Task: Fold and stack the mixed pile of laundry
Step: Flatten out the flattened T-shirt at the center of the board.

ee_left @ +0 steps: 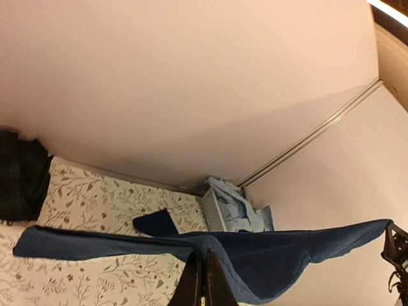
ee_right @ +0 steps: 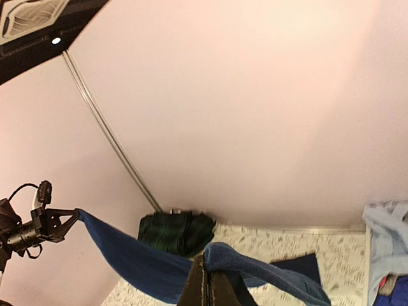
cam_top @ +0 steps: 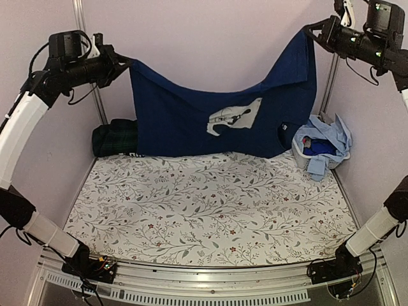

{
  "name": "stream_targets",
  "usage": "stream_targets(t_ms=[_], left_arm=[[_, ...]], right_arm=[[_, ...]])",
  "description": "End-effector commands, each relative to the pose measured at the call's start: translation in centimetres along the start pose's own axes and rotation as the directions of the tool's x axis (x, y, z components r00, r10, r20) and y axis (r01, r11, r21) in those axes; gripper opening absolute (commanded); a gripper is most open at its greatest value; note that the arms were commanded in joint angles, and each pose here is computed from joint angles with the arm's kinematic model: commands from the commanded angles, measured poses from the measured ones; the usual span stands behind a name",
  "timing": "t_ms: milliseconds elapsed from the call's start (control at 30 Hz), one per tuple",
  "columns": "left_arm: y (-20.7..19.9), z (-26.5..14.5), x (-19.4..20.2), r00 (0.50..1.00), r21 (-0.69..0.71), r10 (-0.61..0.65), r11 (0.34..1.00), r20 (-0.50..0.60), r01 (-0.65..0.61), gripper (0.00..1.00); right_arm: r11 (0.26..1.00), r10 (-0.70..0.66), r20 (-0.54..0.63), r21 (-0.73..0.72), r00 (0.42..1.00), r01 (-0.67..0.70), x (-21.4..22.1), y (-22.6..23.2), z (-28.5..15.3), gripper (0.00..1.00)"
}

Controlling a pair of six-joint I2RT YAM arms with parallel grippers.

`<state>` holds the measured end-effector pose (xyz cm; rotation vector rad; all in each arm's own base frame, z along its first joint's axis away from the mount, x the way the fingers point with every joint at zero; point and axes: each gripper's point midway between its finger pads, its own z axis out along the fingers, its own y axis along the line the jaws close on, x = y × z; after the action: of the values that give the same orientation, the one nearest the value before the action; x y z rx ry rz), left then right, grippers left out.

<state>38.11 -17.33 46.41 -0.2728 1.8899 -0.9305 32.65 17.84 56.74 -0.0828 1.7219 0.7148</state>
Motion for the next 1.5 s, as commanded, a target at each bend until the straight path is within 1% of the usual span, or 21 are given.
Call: stream_targets(t_ms=[0, 100, 167, 267, 367, 433, 500, 567, 700, 833, 900, 1000, 1067, 1133, 1200, 1233, 1267, 1300, 1333, 1400, 1467], left_arm=[[-8.2, -3.1, -6.1, 0.968, 0.214, 0.169, 0.955, 0.183, -0.207, 0.0], [-12.6, -6.3, -7.9, 0.941, 0.335, 0.205, 0.896, 0.269, -0.291, 0.0], [-14.5, -8.2, -8.3, 0.928, 0.391, 0.207, 0.862, 0.309, -0.322, 0.0], [-16.6, -10.8, -8.6, 0.917, 0.456, 0.19, 0.821, 0.352, -0.344, 0.0], [-17.2, -11.5, -8.7, 0.919, 0.482, 0.163, 0.811, 0.358, -0.331, 0.0], [-17.0, -10.9, -8.9, 0.925, 0.477, 0.149, 0.821, 0.351, -0.313, 0.0], [-16.3, -9.6, -9.0, 0.926, 0.446, 0.151, 0.842, 0.345, -0.304, 0.0], [-15.4, -8.0, -9.2, 0.929, 0.41, 0.155, 0.863, 0.336, -0.293, 0.0], [-12.3, -3.2, -9.0, 0.949, 0.342, 0.148, 0.908, 0.278, -0.242, 0.0], [-9.6, 1.7, -8.7, 0.965, 0.335, 0.14, 0.919, 0.219, -0.21, 0.0], [-8.7, 4.0, -9.0, 0.966, 0.337, 0.141, 0.918, 0.216, -0.209, 0.0], [-7.2, 7.1, -10.1, 0.964, 0.347, 0.129, 0.915, 0.232, -0.206, 0.0], [-6.2, 8.9, -11.3, 0.959, 0.355, 0.117, 0.912, 0.257, -0.206, 0.0], [-5.8, 9.9, -13.1, 0.948, 0.371, 0.106, 0.903, 0.302, -0.219, 0.0], [-5.6, 9.9, -15.5, 0.926, 0.39, 0.089, 0.889, 0.366, -0.239, 0.0], [-5.4, 9.9, -16.6, 0.916, 0.412, 0.075, 0.877, 0.394, -0.249, 0.0], [-5.4, 9.4, -18.0, 0.9, 0.443, 0.054, 0.857, 0.433, -0.265, 0.0], [-5.3, 9.0, -18.9, 0.888, 0.468, 0.035, 0.84, 0.459, -0.275, 0.0], [-5.2, 8.5, -19.7, 0.878, 0.495, 0.009, 0.823, 0.478, -0.278, 0.0], [-5.1, 7.6, -20.7, 0.854, 0.514, 0.005, 0.797, 0.52, -0.317, 0.0], [-4.5, 7.6, -21.0, 0.848, 0.505, 0.024, 0.795, 0.529, -0.337, 0.0]], right_arm=[[0.978, -0.211, 0.242, 0.048, 0.947, 0.205, -7.1, 1.2, -1.4, 0.0], [0.968, -0.228, 0.362, -0.017, 0.904, 0.251, -9.7, 3.5, -3.7, 0.0], [0.954, -0.236, 0.427, -0.068, 0.873, 0.291, -10.8, 5.1, -5.6, 0.0], [0.943, -0.23, 0.51, -0.092, 0.829, 0.319, -12.6, 6.4, -9.2, 0.0], [0.947, -0.212, 0.553, -0.087, 0.806, 0.308, -13.6, 6.6, -11.1, 0.0], [0.952, -0.209, 0.563, -0.069, 0.799, 0.298, -13.9, 6.4, -11.4, 0.0], [0.955, -0.224, 0.554, -0.041, 0.802, 0.295, -13.8, 5.8, -10.4, 0.0], [0.962, -0.24, 0.538, 0.017, 0.808, 0.274, -13.6, 4.6, -8.8, 0.0], [0.961, -0.276, 0.509, 0.139, 0.815, 0.239, -13.5, 1.8, -5.8, 0.0], [0.96, -0.275, 0.488, 0.184, 0.828, 0.211, -13.7, -2.5, -2.3, 0.0], [0.969, -0.237, 0.49, 0.181, 0.839, 0.168, -14.1, -5.0, -0.6, 0.0], [0.984, -0.177, 0.504, 0.12, 0.845, 0.134, -14.8, -7.5, 1.2, 0.0], [0.991, -0.135, 0.509, 0.078, 0.85, 0.111, -15.2, -9.5, 3.1, 0.0], [0.996, -0.09, 0.532, 0.024, 0.842, 0.091, -16.0, -10.6, 4.2, 0.0], [0.996, -0.049, 0.561, -0.037, 0.826, 0.085, -17.2, -11.3, 4.6, 0.0], [0.992, -0.044, 0.596, -0.066, 0.802, 0.104, -18.5, -11.7, 3.8, 0.0], [0.992, -0.012, 0.603, -0.095, 0.798, 0.086, -18.8, -13.0, 4.3, 0.0], [0.987, 0.0, 0.637, -0.125, 0.771, 0.104, -19.8, -13.0, 3.6, 0.0], [0.983, 0.034, 0.656, -0.158, 0.754, 0.093, -20.5, -13.3, 3.2, 0.0], [0.977, 0.051, 0.689, -0.185, 0.723, 0.108, -21.5, -13.3, 2.4, 0.0], [0.976, 0.053, 0.703, -0.186, 0.709, 0.112, -21.9, -13.8, 2.2, 0.0]])
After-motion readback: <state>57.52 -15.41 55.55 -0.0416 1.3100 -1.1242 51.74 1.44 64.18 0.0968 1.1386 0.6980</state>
